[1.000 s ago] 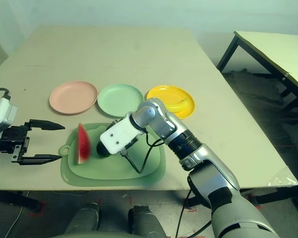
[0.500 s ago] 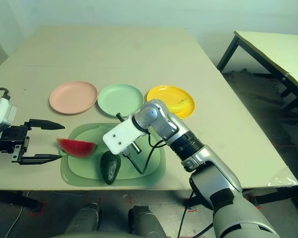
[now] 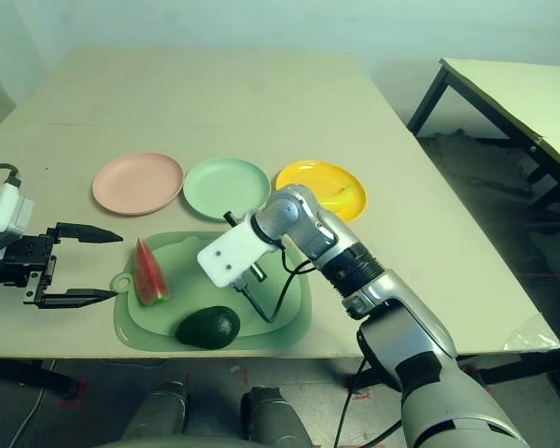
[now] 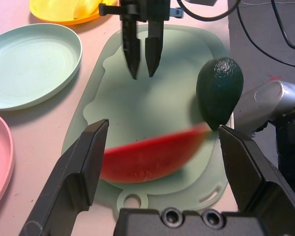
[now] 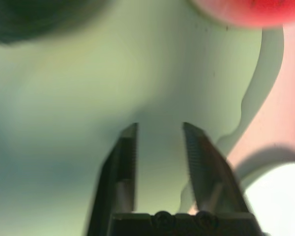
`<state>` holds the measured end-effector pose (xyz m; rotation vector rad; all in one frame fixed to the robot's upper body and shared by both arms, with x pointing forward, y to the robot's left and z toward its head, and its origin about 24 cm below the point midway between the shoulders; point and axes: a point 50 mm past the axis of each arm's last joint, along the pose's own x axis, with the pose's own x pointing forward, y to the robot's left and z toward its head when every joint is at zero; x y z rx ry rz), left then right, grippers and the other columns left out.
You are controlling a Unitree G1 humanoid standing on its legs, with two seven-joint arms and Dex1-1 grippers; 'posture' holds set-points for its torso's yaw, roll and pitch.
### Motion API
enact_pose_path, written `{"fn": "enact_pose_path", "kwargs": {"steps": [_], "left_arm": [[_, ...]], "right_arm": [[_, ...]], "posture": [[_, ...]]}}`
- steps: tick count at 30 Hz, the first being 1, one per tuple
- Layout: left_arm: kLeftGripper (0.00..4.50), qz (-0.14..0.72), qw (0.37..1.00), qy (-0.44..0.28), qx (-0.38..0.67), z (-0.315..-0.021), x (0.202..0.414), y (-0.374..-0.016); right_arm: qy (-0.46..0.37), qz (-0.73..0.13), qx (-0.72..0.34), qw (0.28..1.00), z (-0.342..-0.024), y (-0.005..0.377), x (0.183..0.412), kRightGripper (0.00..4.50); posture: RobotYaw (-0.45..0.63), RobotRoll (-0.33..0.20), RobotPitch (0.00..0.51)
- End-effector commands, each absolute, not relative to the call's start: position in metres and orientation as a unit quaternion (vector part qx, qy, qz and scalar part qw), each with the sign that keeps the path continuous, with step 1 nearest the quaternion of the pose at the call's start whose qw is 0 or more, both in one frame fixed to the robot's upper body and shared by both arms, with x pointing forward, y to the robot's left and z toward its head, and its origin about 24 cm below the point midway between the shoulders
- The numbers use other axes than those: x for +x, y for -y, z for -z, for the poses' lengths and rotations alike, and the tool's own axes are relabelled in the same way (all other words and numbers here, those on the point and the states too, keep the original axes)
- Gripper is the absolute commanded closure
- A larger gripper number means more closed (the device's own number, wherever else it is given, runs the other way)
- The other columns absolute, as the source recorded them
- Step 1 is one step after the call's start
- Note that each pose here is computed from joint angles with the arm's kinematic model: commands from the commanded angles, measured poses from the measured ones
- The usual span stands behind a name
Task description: Place the fruits into color-matched plates.
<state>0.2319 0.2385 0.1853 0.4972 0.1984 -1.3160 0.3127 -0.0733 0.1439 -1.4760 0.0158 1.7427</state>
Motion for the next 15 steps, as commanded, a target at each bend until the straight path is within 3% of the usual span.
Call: {"fn": "enact_pose_path", "kwargs": {"steps": [1,5,11,15], "left_arm": [[0.0,0.607,0.755,-0.093,0.23,-0.182,0.233,-0.237],[0.0,0.608,0.754,-0.092,0.23,-0.183,0.234,-0.236],[0.0,0.61,0.752,-0.093,0.23,-0.182,0.234,-0.236],[0.0,0.613,0.75,-0.096,0.231,-0.182,0.235,-0.237]], "right_arm": [[-0.018,-0.68,-0.609,0.408,-0.152,0.083,0.317,1.42],[-0.044,-0.667,-0.622,0.408,-0.161,0.099,0.318,0.04],[-0.065,-0.66,-0.604,0.442,-0.186,0.112,0.307,0.04],[-0.019,-0.67,-0.599,0.439,-0.201,0.107,0.292,0.04]], "posture": [[0.12,0.0,0.088],[0.12,0.0,0.088],[0.1,0.0,0.088],[0.09,0.0,0.089]]}}
